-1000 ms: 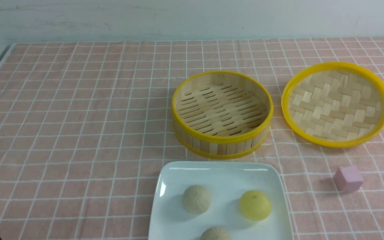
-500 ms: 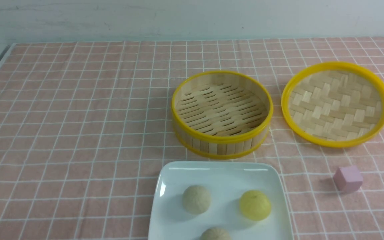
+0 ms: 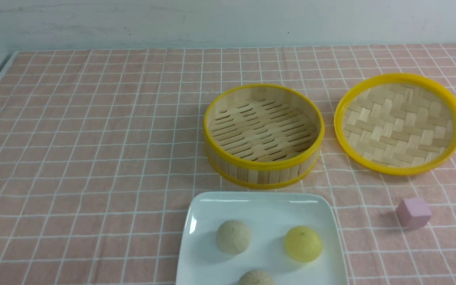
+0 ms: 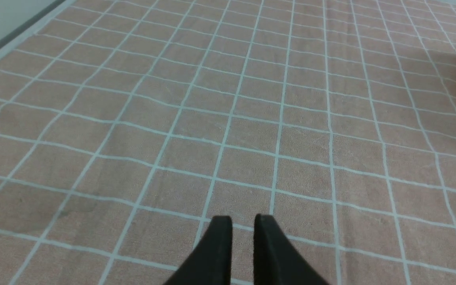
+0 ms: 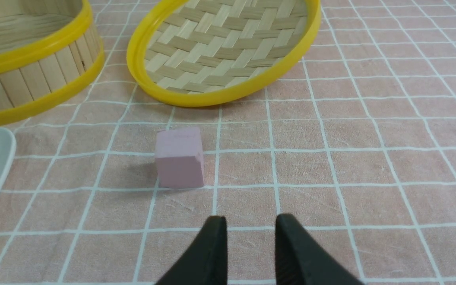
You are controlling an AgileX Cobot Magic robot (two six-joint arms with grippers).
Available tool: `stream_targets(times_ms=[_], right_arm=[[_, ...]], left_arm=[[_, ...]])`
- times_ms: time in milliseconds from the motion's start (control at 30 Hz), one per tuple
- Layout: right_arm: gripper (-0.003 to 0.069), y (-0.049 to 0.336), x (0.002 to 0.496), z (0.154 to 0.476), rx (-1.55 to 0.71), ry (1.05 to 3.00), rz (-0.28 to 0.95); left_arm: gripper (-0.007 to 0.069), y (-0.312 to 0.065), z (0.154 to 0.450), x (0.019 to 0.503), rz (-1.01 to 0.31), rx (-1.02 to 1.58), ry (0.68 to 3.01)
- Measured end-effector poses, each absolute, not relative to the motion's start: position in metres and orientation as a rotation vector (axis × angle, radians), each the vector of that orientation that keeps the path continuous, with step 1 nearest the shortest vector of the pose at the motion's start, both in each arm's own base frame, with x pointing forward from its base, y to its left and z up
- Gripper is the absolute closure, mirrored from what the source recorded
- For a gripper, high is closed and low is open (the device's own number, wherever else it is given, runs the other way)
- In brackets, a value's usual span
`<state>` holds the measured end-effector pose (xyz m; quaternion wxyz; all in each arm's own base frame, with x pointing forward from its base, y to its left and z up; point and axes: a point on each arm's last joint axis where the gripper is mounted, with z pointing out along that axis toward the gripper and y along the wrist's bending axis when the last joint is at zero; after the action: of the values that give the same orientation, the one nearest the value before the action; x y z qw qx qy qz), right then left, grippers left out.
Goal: Put the steamed buns into the plate on the pink tablecloth.
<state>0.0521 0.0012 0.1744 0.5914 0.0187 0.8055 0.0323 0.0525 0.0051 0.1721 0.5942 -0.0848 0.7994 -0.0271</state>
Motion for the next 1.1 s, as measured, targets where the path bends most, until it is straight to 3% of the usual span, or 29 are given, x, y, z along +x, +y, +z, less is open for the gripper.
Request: stream_targets(times_ms=[1100], right_arm=[[0.0443, 0.0012, 0.0521, 0.1744, 0.043, 1.874, 0.075]], left_arm=[[0.0497, 0.0050, 0.1721, 0.0525, -0.064, -0.198, 1.858]])
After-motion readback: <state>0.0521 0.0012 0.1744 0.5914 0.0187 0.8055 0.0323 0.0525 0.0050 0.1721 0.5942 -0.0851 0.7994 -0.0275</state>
